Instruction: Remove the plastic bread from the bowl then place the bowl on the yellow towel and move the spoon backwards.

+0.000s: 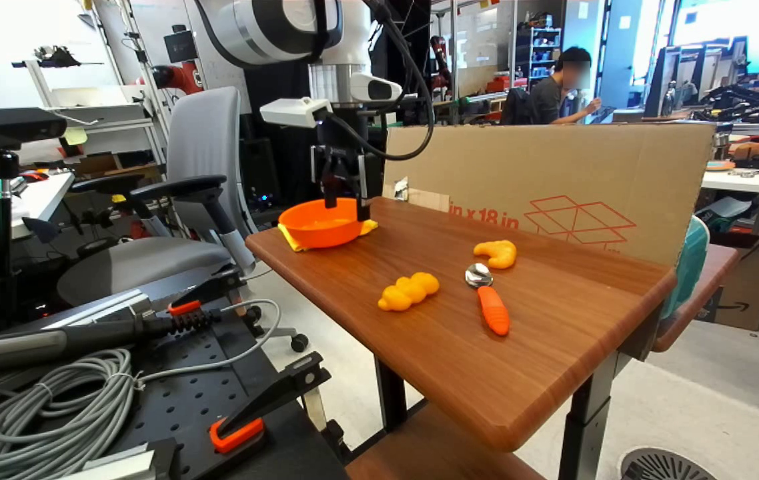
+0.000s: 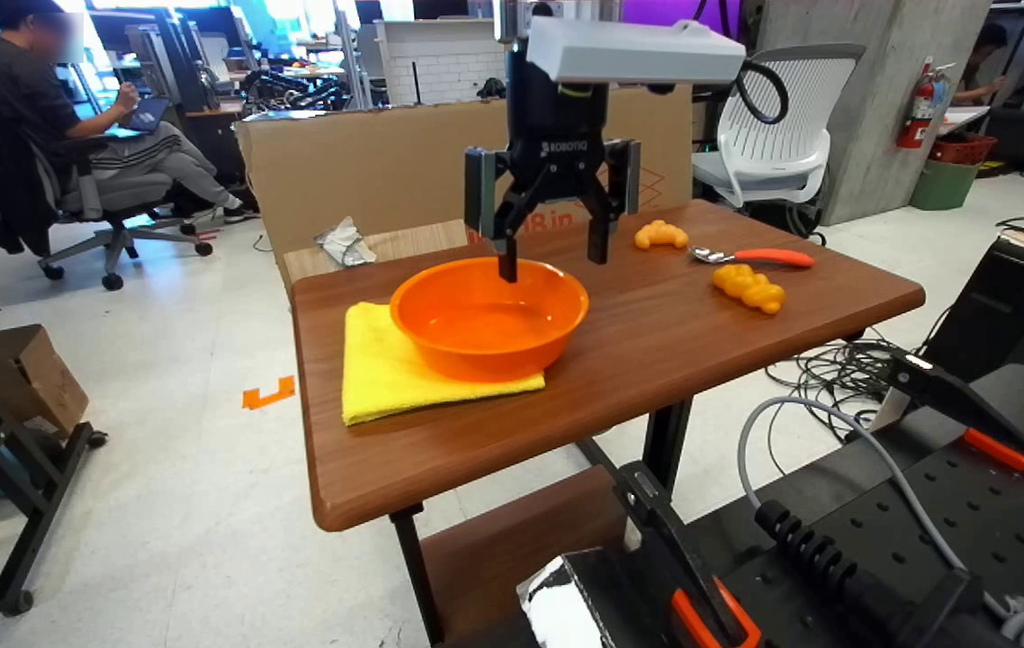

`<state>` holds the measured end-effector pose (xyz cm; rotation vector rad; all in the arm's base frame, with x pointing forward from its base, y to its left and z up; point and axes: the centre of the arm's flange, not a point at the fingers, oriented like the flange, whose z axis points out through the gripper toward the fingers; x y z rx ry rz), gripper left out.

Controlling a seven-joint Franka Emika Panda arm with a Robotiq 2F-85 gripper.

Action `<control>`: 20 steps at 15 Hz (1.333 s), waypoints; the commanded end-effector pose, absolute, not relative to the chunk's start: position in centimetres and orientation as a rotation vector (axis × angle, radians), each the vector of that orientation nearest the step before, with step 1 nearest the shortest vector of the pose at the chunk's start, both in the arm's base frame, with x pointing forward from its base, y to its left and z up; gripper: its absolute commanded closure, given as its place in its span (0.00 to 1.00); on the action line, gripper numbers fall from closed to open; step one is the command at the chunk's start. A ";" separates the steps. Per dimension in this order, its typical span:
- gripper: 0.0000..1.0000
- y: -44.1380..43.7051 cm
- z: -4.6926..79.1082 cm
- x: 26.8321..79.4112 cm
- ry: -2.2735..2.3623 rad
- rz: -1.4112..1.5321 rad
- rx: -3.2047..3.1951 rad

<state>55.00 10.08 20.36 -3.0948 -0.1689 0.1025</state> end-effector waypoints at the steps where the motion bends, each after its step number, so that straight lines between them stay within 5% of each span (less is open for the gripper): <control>1: 0.00 10.1 21.1 55.4 -0.160 0.124 -3.104; 20: 0.00 -3.1 32.6 59.3 0.038 -0.032 -3.101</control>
